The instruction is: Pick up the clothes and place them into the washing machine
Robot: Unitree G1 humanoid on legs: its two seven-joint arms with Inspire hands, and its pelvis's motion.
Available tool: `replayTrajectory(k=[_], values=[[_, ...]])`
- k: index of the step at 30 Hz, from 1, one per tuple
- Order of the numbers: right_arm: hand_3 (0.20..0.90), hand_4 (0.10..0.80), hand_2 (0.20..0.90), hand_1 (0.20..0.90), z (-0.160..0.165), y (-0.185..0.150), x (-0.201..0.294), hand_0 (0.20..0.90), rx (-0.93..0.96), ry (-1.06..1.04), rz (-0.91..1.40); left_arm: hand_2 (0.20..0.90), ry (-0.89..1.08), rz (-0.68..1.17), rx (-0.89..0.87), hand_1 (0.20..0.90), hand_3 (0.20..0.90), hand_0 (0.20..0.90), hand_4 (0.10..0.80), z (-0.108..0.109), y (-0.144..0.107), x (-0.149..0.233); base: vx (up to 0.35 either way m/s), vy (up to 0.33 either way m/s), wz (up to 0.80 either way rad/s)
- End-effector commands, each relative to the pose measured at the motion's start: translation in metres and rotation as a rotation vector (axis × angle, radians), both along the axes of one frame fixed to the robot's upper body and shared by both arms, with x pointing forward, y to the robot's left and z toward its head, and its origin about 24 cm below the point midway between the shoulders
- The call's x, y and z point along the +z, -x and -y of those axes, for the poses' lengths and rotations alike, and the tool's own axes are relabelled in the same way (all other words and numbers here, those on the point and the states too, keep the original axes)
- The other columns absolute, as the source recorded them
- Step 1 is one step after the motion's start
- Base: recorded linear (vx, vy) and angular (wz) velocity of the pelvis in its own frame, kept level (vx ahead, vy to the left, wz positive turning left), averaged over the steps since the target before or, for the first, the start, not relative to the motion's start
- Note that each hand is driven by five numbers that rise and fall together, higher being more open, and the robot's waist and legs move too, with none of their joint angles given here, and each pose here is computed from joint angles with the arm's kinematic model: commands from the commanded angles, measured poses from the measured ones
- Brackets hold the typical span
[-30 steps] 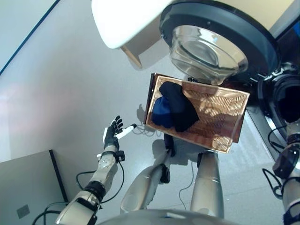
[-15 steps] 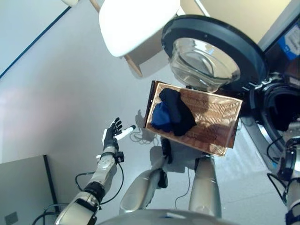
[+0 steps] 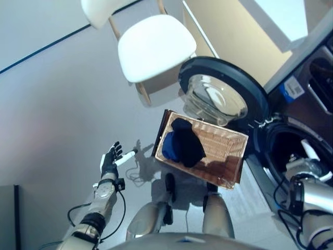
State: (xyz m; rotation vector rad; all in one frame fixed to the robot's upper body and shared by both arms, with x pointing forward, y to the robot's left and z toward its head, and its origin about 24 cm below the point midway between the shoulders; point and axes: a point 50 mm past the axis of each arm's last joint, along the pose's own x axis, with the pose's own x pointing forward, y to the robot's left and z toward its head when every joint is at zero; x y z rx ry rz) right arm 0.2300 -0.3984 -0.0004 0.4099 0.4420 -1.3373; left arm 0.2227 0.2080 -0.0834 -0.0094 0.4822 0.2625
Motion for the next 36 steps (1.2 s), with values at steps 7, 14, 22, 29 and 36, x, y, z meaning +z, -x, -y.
replayTrajectory(k=[7,14,22,29,36], values=[[0.900,0.800,0.900,0.900,-0.014,0.013,-0.022,0.900,0.079,0.106,-0.065,0.900,-0.108,0.034,0.100,0.900,0.900,0.900,0.800,-0.041,0.004,0.008,0.009,0.000,0.00],[0.900,0.800,0.900,0.900,-0.044,0.006,-0.043,0.900,0.239,0.105,-0.142,0.900,-0.117,0.069,0.109,0.900,0.900,0.900,0.800,-0.042,-0.002,0.014,-0.058,0.023,-0.03],[0.900,0.800,0.900,0.900,-0.098,-0.023,-0.051,0.900,0.617,0.228,-0.185,0.900,-0.109,0.115,0.157,0.900,0.900,0.900,0.800,-0.047,-0.004,0.021,-0.018,0.010,-0.03],[0.900,0.800,0.900,0.900,-0.134,-0.040,-0.055,0.900,0.967,0.381,-0.325,0.900,-0.097,0.128,0.142,0.900,0.900,0.900,0.800,-0.042,-0.009,0.024,-0.001,-0.041,0.20],[0.900,0.800,0.900,0.900,-0.159,-0.049,-0.060,0.900,1.012,0.340,-0.338,0.900,-0.113,0.097,0.124,0.900,0.900,0.900,0.800,-0.040,-0.012,0.021,-0.013,-0.051,0.26]])
